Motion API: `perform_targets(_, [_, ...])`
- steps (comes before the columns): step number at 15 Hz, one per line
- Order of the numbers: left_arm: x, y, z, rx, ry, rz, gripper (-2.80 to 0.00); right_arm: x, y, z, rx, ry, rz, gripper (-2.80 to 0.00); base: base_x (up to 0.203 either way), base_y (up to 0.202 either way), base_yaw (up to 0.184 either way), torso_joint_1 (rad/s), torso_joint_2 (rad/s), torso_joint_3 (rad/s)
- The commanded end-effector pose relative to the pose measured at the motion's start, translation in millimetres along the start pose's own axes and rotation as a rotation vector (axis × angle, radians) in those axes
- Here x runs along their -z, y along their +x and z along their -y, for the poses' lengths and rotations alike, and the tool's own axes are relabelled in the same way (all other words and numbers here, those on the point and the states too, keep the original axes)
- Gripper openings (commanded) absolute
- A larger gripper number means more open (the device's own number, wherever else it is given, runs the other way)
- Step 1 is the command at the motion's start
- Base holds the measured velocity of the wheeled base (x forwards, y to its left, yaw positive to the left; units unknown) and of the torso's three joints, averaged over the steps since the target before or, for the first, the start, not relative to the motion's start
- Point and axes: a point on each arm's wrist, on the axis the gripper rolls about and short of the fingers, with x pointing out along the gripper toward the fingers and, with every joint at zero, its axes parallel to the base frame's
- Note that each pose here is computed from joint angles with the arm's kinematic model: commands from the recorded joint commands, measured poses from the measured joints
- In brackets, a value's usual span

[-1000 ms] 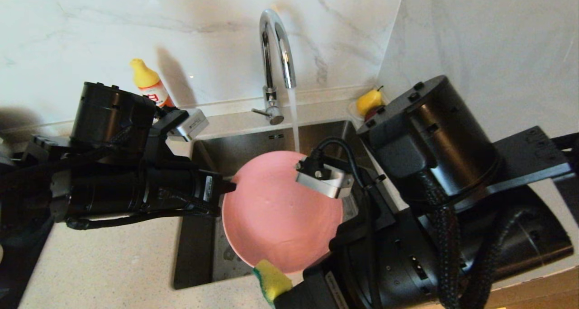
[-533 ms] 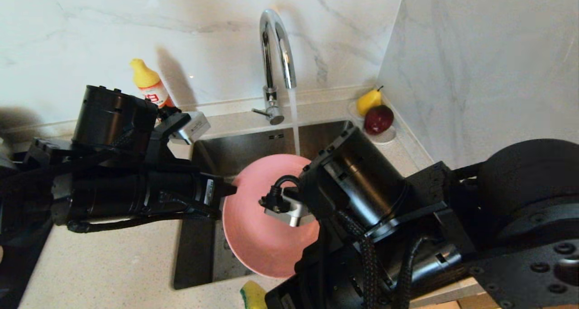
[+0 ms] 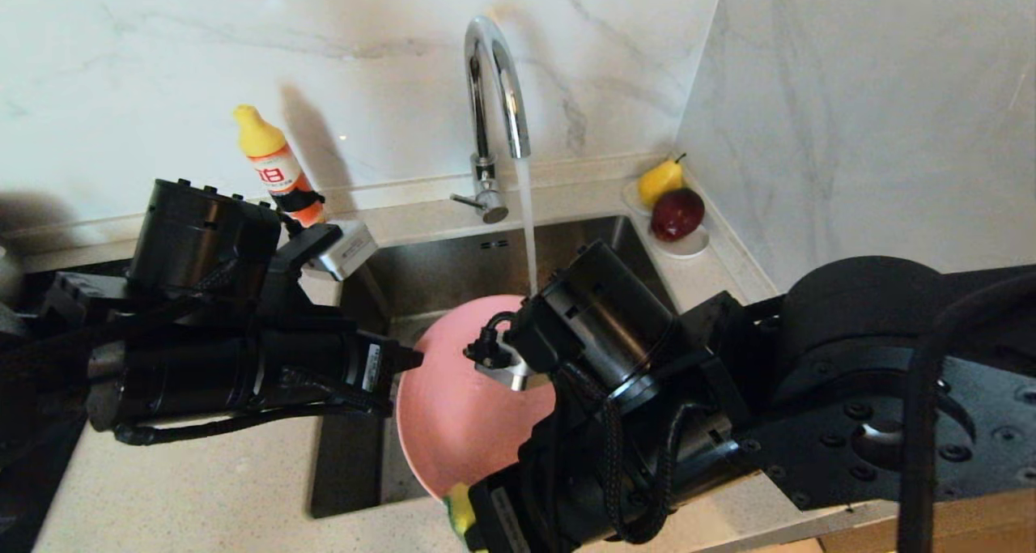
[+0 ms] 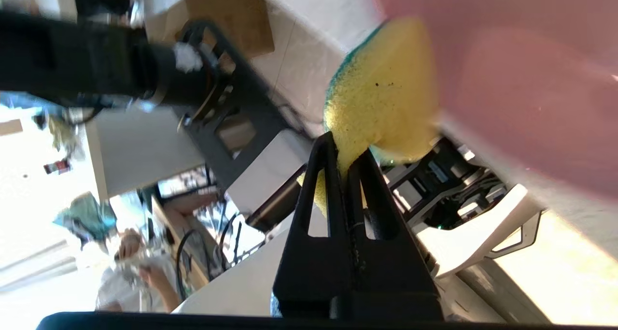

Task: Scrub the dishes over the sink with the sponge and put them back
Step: Wipe the plate

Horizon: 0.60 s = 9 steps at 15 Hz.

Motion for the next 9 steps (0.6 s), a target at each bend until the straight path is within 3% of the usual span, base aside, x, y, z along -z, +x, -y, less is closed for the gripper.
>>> perform_targets(1, [2.6, -4.8, 1.8, 0.008, 0.004, 0.004, -2.8, -10.2, -0.3, 11.2, 0.017, 0.028, 0.023, -2.8, 0.0, 0.0, 0.0, 0.0, 0.0, 0.0])
perform_targets(9, [5.1, -19.0, 5.3, 0.059, 0.007, 0.025, -2.8, -25.5, -7.0, 26.4, 0.043, 0.058, 0.076, -2.8, 0.0, 0.0, 0.0, 0.0, 0.0, 0.0])
